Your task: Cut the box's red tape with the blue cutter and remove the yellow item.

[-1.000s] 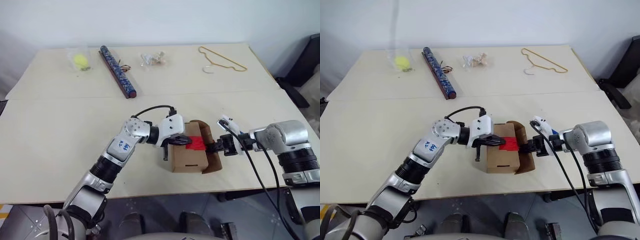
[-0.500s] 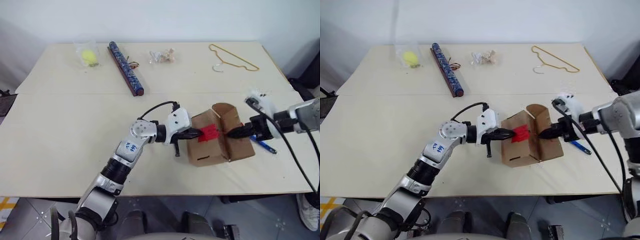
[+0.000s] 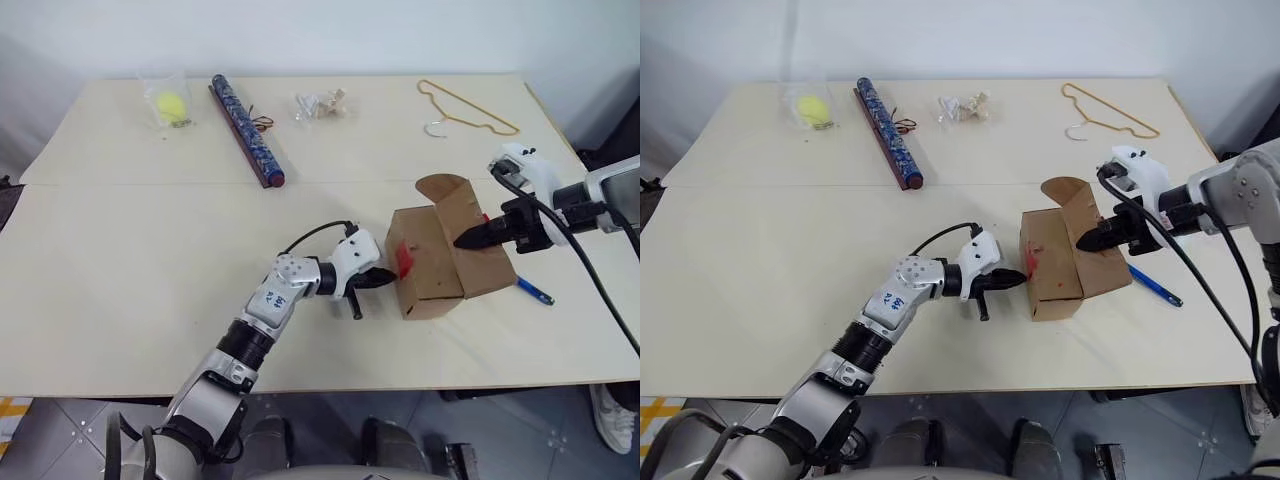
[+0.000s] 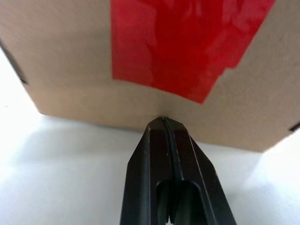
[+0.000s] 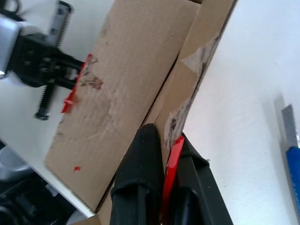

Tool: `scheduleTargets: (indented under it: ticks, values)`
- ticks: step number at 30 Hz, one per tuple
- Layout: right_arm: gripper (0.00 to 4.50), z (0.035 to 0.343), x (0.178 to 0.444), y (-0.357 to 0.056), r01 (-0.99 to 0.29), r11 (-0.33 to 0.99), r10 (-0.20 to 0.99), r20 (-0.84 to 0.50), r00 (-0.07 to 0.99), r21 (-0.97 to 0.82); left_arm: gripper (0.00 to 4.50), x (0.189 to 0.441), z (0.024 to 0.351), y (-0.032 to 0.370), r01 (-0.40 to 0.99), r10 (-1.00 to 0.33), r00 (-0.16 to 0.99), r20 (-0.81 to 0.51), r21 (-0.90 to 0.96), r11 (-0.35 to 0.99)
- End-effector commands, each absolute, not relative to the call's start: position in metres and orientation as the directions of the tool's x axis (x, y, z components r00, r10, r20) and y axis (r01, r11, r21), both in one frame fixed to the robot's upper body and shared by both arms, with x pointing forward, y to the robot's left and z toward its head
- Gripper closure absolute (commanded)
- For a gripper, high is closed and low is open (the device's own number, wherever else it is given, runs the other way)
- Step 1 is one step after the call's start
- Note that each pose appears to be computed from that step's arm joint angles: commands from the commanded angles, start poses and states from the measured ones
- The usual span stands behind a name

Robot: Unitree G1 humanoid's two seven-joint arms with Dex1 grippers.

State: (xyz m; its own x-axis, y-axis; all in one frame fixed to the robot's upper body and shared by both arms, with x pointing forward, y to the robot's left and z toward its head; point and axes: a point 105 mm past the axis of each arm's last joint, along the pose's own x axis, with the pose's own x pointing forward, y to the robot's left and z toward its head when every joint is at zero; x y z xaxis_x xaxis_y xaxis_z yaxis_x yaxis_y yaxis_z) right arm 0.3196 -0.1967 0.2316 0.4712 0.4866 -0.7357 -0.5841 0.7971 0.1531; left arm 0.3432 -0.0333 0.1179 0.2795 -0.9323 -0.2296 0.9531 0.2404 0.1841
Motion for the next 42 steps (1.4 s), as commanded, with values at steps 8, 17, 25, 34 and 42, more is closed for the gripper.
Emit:
scheduleTargets:
  ticks: [8,17,25,34,42]
  values:
    - [4.45,0.23,0.335,-0.189,-0.556,0.826,0.438,-0.723,0.534,0.091,4.5,0.349,0.144,-0.001,0.93,-0.925,0.307,-0.224,0.279,0.241]
    - [4.45,0.235,0.337,-0.187,-0.55,0.833,0.426,-0.709,0.562,0.064,4.5,0.32,0.227,-0.005,0.932,-0.995,0.051,-0.08,0.363,0.019]
    - [4.45,0.234,0.336,-0.183,-0.566,0.823,0.428,-0.708,0.562,0.049,4.5,0.34,0.212,-0.05,0.933,-0.987,0.128,-0.099,0.35,0.086]
    - [4.45,0.226,0.334,-0.191,-0.545,0.838,0.393,-0.738,0.548,0.041,4.5,0.356,0.177,-0.052,0.914,-0.945,0.241,-0.222,0.379,0.144]
    - [4.45,0.224,0.332,-0.207,-0.498,0.866,0.346,-0.772,0.533,0.045,4.5,0.358,0.165,-0.047,0.917,-0.921,0.279,-0.273,0.36,0.171]
